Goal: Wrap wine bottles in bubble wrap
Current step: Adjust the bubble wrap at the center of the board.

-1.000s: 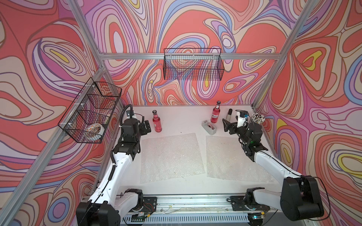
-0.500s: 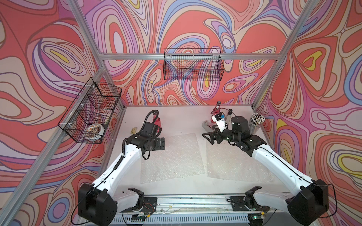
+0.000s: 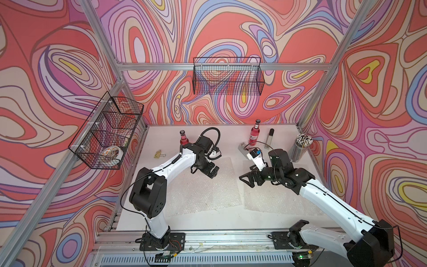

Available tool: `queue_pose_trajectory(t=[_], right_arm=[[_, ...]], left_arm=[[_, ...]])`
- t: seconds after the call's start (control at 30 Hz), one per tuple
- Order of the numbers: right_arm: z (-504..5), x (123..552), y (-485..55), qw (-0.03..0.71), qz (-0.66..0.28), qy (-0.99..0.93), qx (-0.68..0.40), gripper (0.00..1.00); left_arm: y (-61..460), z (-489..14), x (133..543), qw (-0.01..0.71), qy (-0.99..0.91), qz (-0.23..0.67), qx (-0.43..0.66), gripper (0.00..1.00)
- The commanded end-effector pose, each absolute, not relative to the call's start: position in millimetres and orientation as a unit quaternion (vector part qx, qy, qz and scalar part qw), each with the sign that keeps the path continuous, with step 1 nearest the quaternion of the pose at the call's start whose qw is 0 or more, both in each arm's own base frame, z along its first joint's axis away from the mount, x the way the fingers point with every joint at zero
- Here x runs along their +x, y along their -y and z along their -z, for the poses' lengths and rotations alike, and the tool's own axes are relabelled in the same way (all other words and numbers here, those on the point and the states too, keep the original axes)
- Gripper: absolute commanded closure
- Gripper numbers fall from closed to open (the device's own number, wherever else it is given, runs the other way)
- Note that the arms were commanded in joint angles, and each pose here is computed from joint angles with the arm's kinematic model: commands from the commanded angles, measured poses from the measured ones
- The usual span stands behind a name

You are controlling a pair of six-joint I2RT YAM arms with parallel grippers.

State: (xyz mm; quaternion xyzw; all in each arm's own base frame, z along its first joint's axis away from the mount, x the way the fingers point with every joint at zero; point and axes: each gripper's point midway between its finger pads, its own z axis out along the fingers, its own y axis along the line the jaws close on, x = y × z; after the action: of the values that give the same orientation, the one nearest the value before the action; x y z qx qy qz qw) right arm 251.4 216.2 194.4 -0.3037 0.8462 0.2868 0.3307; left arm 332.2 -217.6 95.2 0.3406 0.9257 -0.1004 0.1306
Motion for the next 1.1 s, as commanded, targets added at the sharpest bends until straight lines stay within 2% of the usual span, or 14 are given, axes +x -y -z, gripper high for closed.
queue_pose_trajectory(t=[0.0,0.1,0.37,0.53,0.63,0.77,0.9,1.03,1.07], right_arm=[[-190.8,243.6,-218.4,0.323,-0.297,-0.845,-0.305,0.02],[-189.4,242.6,-220.1,0.321,-0.3,-0.845,-0.305,0.02],[-189.9,237.8,-223.6,0.323,-0.312,-0.84,-0.304,0.02],[-186.7,234.8,-224.2,0.317,-0.315,-0.842,-0.303,0.02],[-185.3,234.5,-222.5,0.316,-0.31,-0.845,-0.3,0.02],[-182.6,236.9,-223.0,0.314,-0.306,-0.848,-0.299,0.02],[-178.0,241.5,-221.4,0.314,-0.295,-0.853,-0.294,0.02],[-177.4,243.5,-220.4,0.317,-0.291,-0.854,-0.292,0.02],[-176.6,244.1,-220.0,0.317,-0.289,-0.855,-0.291,0.02]], left_arm=[[234.2,-93.7,343.9,0.151,-0.883,0.105,0.432,0.01],[240.2,-86.2,361.3,0.162,-0.869,0.085,0.46,0.01],[243.0,-50.3,390.1,0.133,-0.863,0.046,0.485,0.07],[239.3,-27.5,397.5,0.109,-0.867,0.024,0.486,0.18],[236.7,-17.5,398.3,0.095,-0.87,0.016,0.483,0.3],[231.6,-10.0,398.7,0.078,-0.876,0.002,0.477,0.55],[230.6,-2.5,392.9,0.05,-0.882,-0.01,0.468,0.72],[233.4,-15.8,399.2,0.033,-0.907,-0.011,0.42,1.0],[236.2,-23.4,401.9,0.037,-0.915,-0.008,0.402,1.0]])
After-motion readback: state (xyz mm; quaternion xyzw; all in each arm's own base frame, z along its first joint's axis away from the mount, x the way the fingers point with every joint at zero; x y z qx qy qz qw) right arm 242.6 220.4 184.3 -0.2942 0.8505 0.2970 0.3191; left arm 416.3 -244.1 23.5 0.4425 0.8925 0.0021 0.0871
